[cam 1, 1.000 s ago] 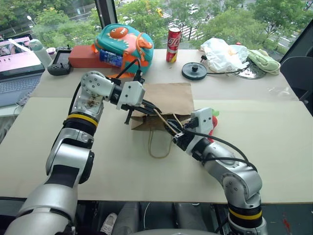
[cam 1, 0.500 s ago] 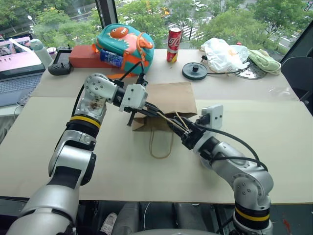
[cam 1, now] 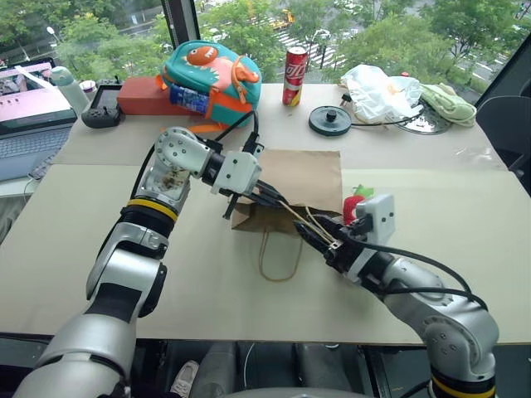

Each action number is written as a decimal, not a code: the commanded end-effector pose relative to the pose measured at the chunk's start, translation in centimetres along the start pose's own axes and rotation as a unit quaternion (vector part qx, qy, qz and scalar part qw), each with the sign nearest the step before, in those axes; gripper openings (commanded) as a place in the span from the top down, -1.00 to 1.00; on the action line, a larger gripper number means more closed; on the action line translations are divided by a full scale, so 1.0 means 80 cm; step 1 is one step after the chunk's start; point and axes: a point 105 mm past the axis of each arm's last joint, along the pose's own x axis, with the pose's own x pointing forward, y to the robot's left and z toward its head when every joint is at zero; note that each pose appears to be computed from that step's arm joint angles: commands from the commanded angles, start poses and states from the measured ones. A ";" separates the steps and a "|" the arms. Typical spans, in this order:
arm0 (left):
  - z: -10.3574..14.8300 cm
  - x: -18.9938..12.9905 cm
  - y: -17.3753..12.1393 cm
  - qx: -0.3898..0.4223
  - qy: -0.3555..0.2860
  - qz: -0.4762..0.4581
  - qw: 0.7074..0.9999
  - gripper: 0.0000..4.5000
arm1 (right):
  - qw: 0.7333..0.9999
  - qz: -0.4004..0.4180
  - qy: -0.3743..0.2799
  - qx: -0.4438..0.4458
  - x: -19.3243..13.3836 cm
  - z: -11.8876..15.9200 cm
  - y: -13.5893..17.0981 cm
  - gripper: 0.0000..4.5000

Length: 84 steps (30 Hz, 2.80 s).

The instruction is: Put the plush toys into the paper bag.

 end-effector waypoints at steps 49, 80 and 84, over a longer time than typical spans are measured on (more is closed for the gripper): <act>-0.017 -0.040 0.003 -0.032 0.034 0.061 0.997 1.00 | 0.999 -0.036 0.017 -0.027 -0.014 -0.002 -0.001 -0.97; -0.021 -0.036 -0.002 -0.042 0.035 0.069 0.996 1.00 | 0.993 -0.064 0.075 0.071 0.027 -0.033 -0.004 -0.97; -0.021 -0.036 -0.003 -0.042 0.035 0.069 0.996 1.00 | 0.993 -0.042 0.078 0.072 0.015 -0.040 0.001 -0.97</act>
